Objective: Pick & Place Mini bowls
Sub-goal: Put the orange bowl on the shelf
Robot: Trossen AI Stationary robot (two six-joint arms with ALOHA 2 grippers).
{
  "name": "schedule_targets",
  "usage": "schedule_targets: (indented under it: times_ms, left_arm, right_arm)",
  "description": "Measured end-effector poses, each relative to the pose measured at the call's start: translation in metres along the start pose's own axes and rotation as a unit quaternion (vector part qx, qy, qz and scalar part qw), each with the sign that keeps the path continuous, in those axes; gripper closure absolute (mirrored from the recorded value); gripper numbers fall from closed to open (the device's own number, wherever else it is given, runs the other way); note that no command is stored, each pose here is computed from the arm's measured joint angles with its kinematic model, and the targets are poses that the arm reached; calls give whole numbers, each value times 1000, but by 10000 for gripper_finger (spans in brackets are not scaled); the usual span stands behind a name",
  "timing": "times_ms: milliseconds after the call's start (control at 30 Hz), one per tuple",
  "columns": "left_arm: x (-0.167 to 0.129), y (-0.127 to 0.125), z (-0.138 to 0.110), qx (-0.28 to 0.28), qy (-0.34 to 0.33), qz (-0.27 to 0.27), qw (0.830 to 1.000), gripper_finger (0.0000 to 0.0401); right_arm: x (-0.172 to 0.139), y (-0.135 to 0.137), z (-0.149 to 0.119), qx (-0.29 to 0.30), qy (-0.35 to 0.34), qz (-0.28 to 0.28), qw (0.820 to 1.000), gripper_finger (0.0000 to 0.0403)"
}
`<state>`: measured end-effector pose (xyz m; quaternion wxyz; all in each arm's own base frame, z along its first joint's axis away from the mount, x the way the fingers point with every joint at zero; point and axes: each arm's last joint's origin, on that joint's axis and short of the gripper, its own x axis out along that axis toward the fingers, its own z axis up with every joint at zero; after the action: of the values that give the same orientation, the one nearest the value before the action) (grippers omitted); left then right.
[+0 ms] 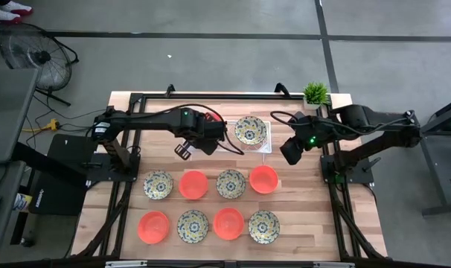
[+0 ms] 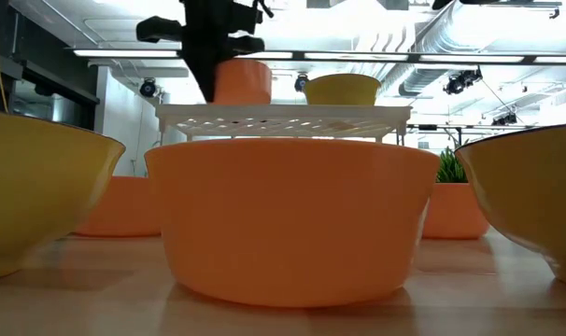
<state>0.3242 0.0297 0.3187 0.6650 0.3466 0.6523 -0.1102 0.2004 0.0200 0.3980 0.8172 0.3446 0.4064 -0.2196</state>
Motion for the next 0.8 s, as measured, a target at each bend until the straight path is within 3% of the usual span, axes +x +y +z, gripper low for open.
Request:
schedule_targets:
  times_ms: [333,433,800]
  left_arm:
    - [0,0,2,-67,-19,-12,998,401]
    - [8,0,7,-79,-23,-37,996,401]
    - [16,0,11,-111,-4,-48,993,400]
  right_arm:
    - [0,0,0,-2,-4,-2,1000,263]
    - [0,0,0,-2,-5,-3,1000,263]
    - [0,0,0,-2,-5,-2,1000,263]
